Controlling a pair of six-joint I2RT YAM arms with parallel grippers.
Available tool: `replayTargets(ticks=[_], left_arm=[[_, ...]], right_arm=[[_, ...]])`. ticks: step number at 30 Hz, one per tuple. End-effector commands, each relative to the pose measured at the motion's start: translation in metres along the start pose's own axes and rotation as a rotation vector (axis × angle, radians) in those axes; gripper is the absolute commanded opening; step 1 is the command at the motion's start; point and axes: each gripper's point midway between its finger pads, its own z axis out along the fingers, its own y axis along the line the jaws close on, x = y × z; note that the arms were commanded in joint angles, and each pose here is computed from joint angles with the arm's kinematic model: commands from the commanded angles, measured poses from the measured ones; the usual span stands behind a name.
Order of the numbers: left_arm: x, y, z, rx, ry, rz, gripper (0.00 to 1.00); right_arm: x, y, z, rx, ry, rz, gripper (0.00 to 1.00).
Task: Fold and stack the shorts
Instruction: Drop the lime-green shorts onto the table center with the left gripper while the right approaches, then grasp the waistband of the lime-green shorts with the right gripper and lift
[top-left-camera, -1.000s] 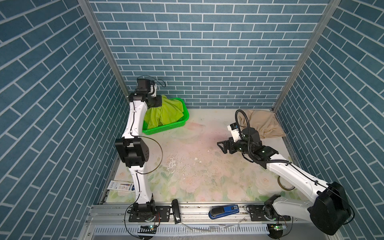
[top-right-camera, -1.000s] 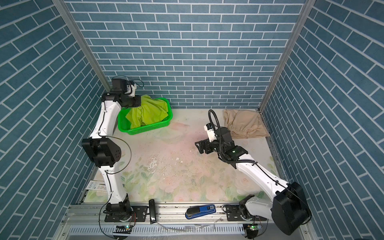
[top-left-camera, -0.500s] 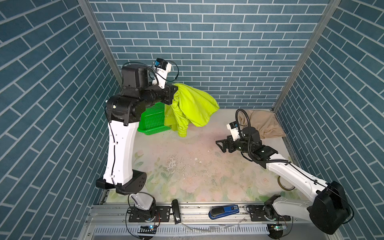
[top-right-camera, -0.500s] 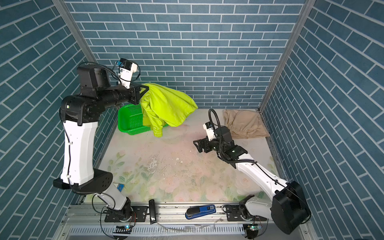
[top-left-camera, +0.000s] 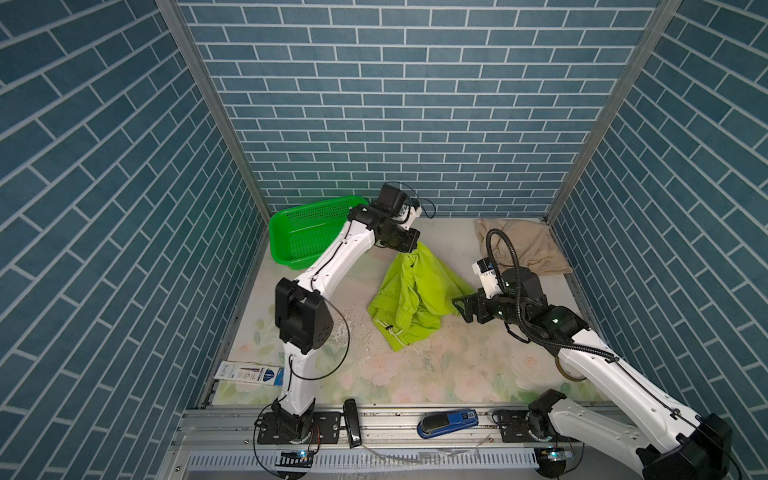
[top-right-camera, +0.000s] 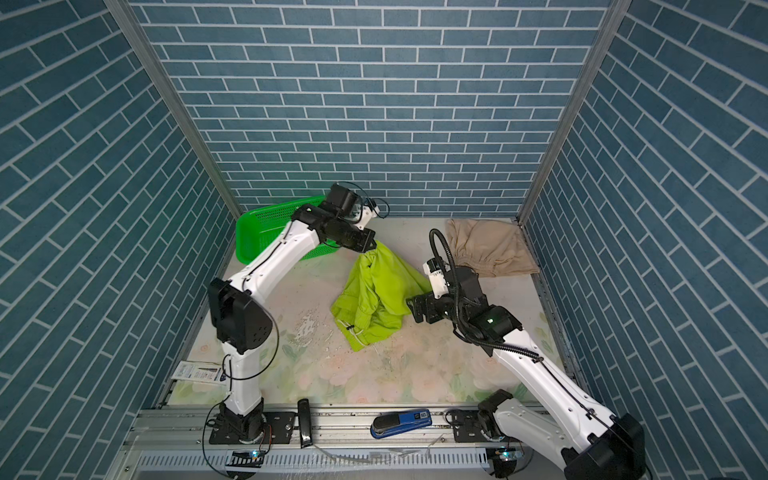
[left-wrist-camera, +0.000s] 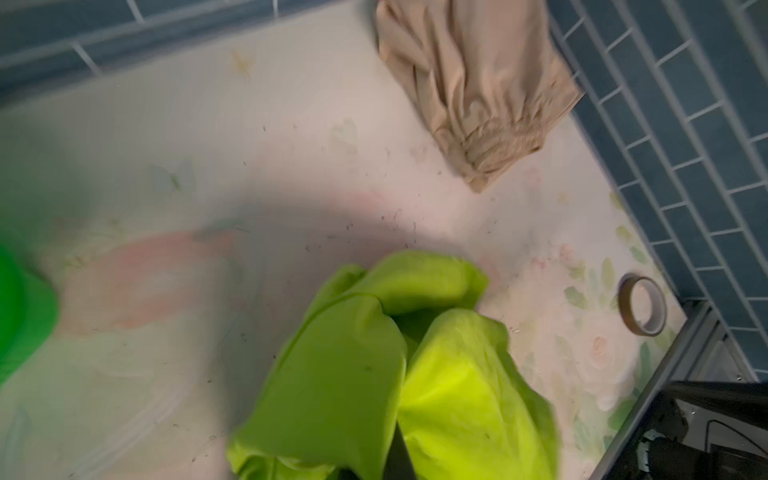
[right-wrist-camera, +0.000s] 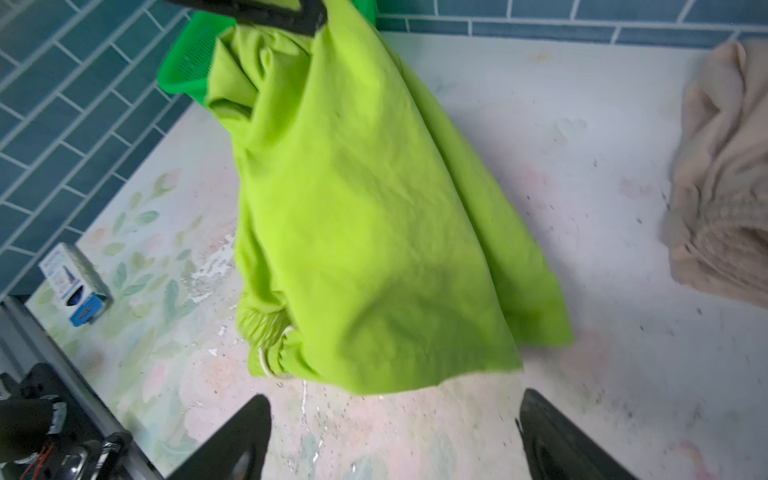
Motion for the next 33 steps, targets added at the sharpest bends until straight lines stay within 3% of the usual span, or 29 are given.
replayTargets(ticks=[1, 2, 4, 5, 6, 10, 13, 15, 17, 21, 24, 27, 33], left_arm=[[-0.025, -0.014, 0.003, 0.021, -0.057, 0.044, 0.0], [-0.027, -0.012, 0.008, 0.011, -0.048, 0.04, 0.11], [-0.031, -0.002, 0.006, -0.041, -0.035, 0.028, 0.6], [-0.032, 0.003, 0.0, -0.063, -0.033, 0.023, 0.9], [-0.033, 0.007, -0.011, -0.086, -0.03, 0.014, 1.0], [-0.028, 0.029, -0.078, -0.175, -0.058, -0.072, 1.0], [-0.002, 0.051, -0.132, -0.218, -0.088, -0.204, 1.0], [0.025, 0.063, -0.163, -0.224, -0.135, -0.29, 1.0], [0.059, 0.077, -0.179, -0.216, -0.175, -0.39, 1.0], [0.139, 0.109, -0.204, -0.227, -0.227, -0.619, 1.0], [0.184, 0.115, -0.218, -0.259, -0.222, -0.687, 1.0], [0.206, 0.11, -0.228, -0.252, -0.231, -0.712, 1.0], [0.229, 0.104, -0.235, -0.232, -0.226, -0.737, 1.0]], right_arm=[[0.031, -0.02, -0.012, 0.119, 0.113, 0.014, 0.92], [0.033, -0.022, -0.013, 0.131, 0.127, 0.005, 0.92], [0.035, -0.017, -0.013, 0.11, 0.163, -0.013, 0.92], [0.036, -0.011, -0.011, 0.081, 0.177, -0.026, 0.92], [0.038, -0.004, -0.008, 0.054, 0.187, -0.041, 0.92], [0.049, 0.016, 0.012, 0.01, 0.24, -0.163, 0.92], [0.052, 0.032, 0.025, 0.066, 0.261, -0.397, 0.93], [0.052, 0.051, 0.031, 0.078, 0.249, -0.63, 0.93], [0.051, 0.066, 0.037, 0.092, 0.217, -0.827, 0.95], [0.055, 0.087, 0.061, 0.066, 0.21, -1.072, 0.98], [0.062, 0.093, 0.085, 0.099, 0.219, -1.241, 0.98], [0.06, 0.102, 0.106, 0.167, 0.126, -1.404, 0.98], [0.045, 0.118, 0.124, 0.185, 0.073, -1.531, 0.98]])
